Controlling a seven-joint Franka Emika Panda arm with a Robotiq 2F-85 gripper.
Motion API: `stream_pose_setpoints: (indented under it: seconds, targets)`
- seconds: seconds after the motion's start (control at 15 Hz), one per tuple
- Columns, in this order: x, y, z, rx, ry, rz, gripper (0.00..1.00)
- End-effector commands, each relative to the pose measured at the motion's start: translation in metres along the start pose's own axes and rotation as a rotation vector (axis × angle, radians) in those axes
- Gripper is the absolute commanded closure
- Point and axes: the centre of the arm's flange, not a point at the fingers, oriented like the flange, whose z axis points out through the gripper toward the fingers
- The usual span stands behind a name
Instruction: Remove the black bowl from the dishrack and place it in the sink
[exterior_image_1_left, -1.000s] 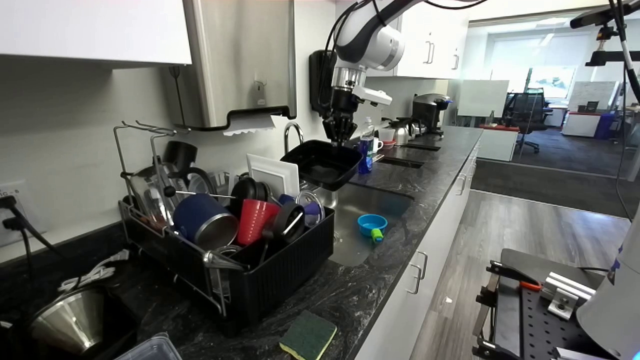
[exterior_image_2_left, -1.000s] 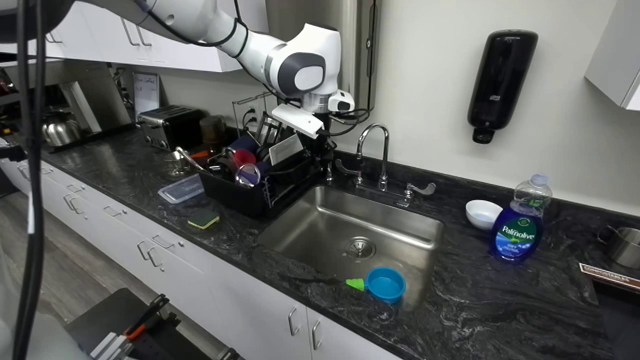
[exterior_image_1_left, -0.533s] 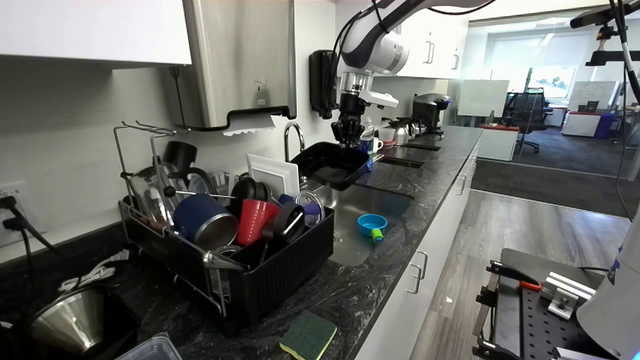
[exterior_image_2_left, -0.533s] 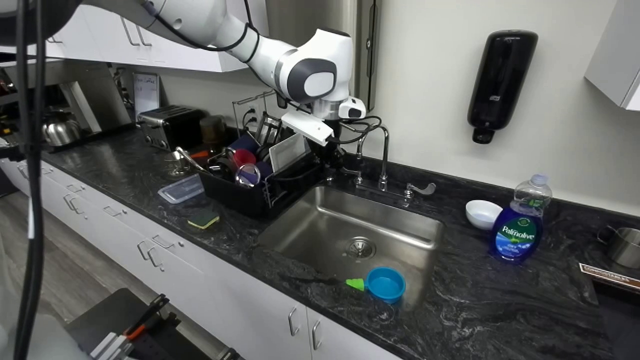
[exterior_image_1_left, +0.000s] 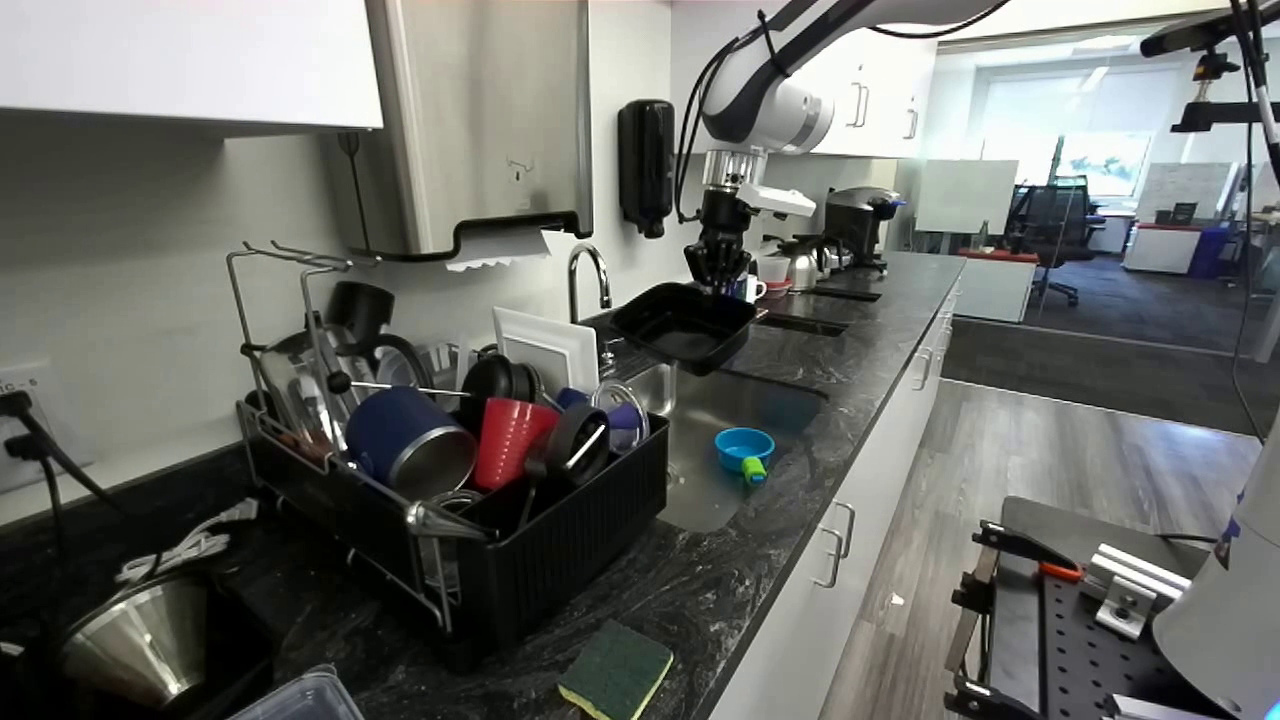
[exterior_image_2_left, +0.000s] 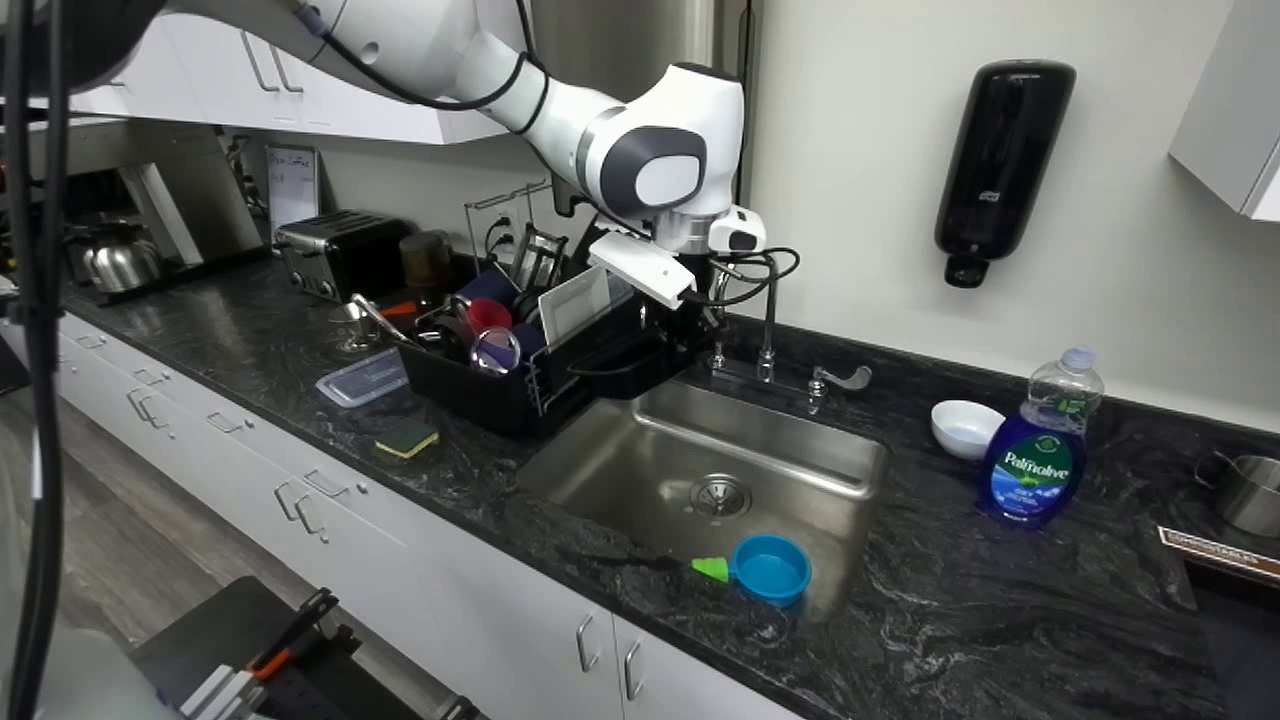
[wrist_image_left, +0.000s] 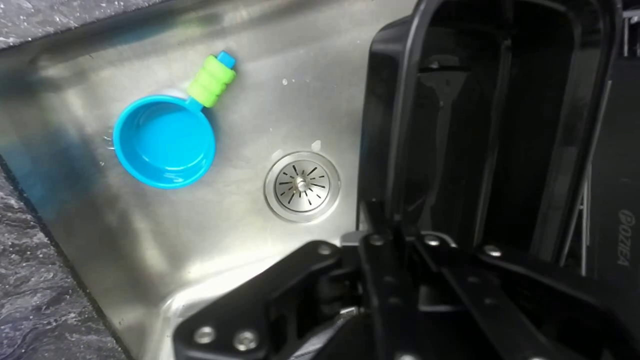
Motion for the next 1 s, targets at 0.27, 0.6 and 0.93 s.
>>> stream_pose_setpoints:
  seconds: [0.27,0.6,0.93]
  targets:
    - [0.000,0.000,0.000,0.000,0.000,0.000,0.93]
    - [0.000,0.000,0.000,0.000,0.000,0.000,0.93]
    - [0.007,0.004,0.017,0.007,-0.035,-0.007,0.98]
